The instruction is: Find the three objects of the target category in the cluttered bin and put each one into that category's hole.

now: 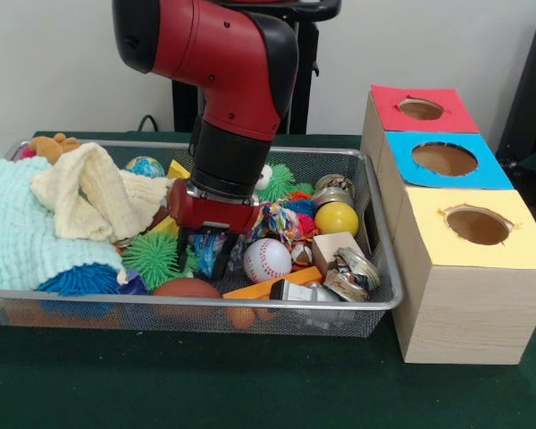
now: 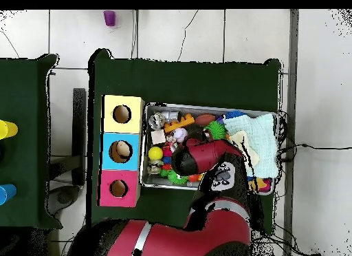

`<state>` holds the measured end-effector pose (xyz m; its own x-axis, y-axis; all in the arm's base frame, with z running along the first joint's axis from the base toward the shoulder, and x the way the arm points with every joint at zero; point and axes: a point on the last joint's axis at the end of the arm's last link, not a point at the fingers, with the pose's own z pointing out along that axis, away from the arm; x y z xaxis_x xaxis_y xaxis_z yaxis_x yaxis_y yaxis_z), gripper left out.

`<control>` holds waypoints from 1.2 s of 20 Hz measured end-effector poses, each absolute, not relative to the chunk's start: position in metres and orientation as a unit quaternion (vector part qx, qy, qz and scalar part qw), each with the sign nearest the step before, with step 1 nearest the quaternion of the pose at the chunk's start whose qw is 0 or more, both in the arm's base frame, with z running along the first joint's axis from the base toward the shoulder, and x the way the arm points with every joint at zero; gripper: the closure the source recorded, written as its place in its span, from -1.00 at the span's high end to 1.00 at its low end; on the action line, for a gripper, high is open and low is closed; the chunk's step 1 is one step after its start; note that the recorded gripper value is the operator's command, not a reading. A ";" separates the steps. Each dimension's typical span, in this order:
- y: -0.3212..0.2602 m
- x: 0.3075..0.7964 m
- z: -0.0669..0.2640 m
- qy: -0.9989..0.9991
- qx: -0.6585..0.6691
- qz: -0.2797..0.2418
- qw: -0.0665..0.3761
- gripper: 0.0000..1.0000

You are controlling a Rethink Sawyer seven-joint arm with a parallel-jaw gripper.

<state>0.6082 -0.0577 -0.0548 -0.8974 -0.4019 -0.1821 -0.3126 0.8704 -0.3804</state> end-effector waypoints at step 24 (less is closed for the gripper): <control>-0.044 0.609 -0.054 0.975 -0.094 -0.156 0.125 1.00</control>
